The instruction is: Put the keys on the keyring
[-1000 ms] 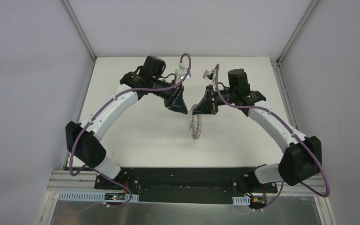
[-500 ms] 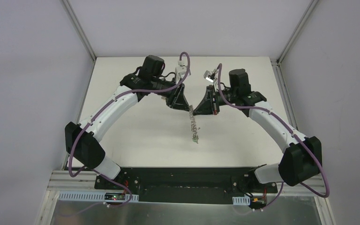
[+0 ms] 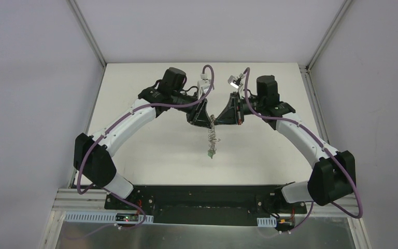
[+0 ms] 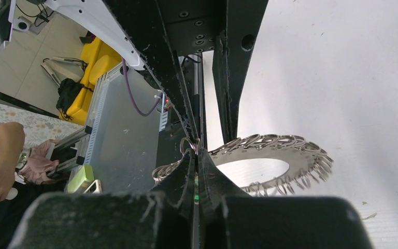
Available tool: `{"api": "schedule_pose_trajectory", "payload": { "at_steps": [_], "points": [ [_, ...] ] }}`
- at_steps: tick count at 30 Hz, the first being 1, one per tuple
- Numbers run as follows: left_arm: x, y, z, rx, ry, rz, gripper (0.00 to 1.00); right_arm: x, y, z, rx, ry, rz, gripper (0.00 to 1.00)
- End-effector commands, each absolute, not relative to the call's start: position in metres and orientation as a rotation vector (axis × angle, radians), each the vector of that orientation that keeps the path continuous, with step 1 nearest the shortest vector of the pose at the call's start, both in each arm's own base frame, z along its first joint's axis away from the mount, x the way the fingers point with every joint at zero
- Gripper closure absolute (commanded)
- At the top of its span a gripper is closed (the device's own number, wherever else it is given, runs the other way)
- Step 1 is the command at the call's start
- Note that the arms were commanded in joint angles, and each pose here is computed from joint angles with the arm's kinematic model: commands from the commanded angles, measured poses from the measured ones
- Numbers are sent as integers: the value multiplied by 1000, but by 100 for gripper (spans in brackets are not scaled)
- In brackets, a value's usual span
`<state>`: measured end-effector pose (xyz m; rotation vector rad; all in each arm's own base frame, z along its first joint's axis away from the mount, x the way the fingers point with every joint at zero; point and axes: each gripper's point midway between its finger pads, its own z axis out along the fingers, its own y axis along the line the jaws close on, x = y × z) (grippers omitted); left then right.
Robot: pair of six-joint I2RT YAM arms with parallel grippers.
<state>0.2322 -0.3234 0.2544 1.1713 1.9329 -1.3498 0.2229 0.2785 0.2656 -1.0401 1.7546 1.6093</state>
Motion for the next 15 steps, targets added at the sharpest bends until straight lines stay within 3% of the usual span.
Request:
{"api": "schedule_pose_trajectory", "payload": {
  "at_steps": [1, 15],
  "points": [
    [224, -331, 273, 1198, 1844, -1371, 73, 218, 277, 285, -1082, 1650, 1621, 100],
    [226, -338, 285, 1192, 1813, -1402, 76, 219, 278, 280, -1065, 1657, 1640, 100]
  ]
}}
